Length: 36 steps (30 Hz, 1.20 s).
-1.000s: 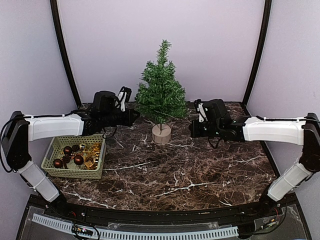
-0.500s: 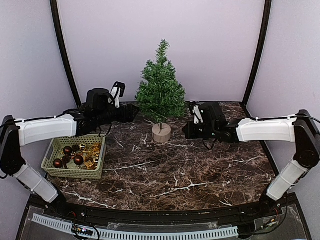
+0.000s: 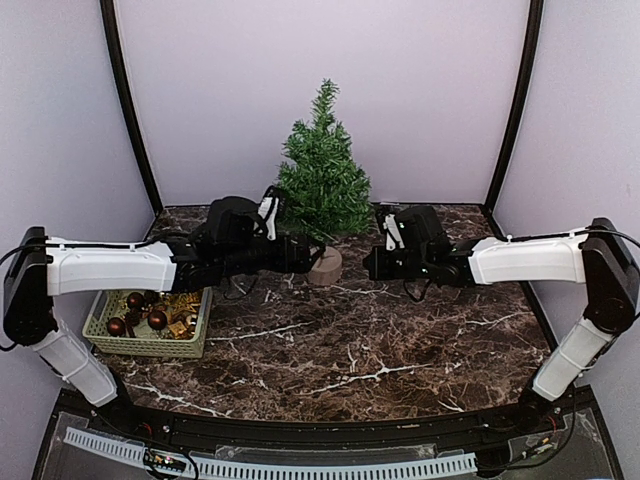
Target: Decorate the small christmas tree
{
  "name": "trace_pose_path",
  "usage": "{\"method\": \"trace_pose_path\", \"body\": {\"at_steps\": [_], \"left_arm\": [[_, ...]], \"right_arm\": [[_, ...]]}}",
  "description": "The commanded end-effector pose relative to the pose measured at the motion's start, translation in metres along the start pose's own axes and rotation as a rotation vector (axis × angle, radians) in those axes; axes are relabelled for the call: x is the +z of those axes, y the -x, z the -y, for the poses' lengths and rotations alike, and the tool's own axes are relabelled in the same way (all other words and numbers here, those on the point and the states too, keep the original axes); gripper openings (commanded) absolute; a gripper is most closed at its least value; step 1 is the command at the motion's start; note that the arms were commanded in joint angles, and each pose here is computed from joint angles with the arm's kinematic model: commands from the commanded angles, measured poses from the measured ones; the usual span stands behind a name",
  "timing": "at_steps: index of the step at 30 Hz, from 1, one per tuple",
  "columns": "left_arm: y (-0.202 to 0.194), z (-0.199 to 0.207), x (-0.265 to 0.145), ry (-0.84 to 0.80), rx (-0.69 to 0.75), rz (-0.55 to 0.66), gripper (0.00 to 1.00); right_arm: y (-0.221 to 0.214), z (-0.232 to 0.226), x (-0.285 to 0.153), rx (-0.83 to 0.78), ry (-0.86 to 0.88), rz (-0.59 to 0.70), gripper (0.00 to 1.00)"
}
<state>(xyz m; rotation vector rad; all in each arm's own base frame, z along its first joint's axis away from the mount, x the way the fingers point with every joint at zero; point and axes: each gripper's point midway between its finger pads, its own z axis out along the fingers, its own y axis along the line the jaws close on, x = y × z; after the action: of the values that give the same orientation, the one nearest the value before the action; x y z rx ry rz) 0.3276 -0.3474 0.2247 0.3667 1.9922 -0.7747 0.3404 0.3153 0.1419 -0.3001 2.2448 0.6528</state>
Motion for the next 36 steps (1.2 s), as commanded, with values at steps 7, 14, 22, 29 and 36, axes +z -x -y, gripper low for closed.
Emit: {"method": "trace_pose_path", "body": {"at_steps": [7, 14, 22, 29, 36], "left_arm": [[0.014, 0.017, 0.028, -0.056, -0.071, 0.026, 0.99], [0.010, -0.004, 0.030, 0.055, -0.087, 0.026, 0.36], [0.009, -0.020, 0.000, 0.137, -0.034, 0.004, 0.03], [0.010, -0.043, -0.022, 0.161, -0.040, -0.012, 0.00], [0.016, -0.037, -0.022, 0.059, -0.028, -0.012, 0.00]], "right_arm": [[0.016, -0.011, -0.008, 0.000, 0.022, 0.057, 0.00], [0.017, -0.013, -0.011, -0.013, 0.018, 0.058, 0.00], [0.014, -0.023, -0.020, -0.035, -0.002, 0.058, 0.00], [0.007, -0.023, -0.033, -0.040, -0.044, 0.054, 0.00], [0.000, -0.030, -0.042, -0.071, -0.040, 0.037, 0.00]]}}
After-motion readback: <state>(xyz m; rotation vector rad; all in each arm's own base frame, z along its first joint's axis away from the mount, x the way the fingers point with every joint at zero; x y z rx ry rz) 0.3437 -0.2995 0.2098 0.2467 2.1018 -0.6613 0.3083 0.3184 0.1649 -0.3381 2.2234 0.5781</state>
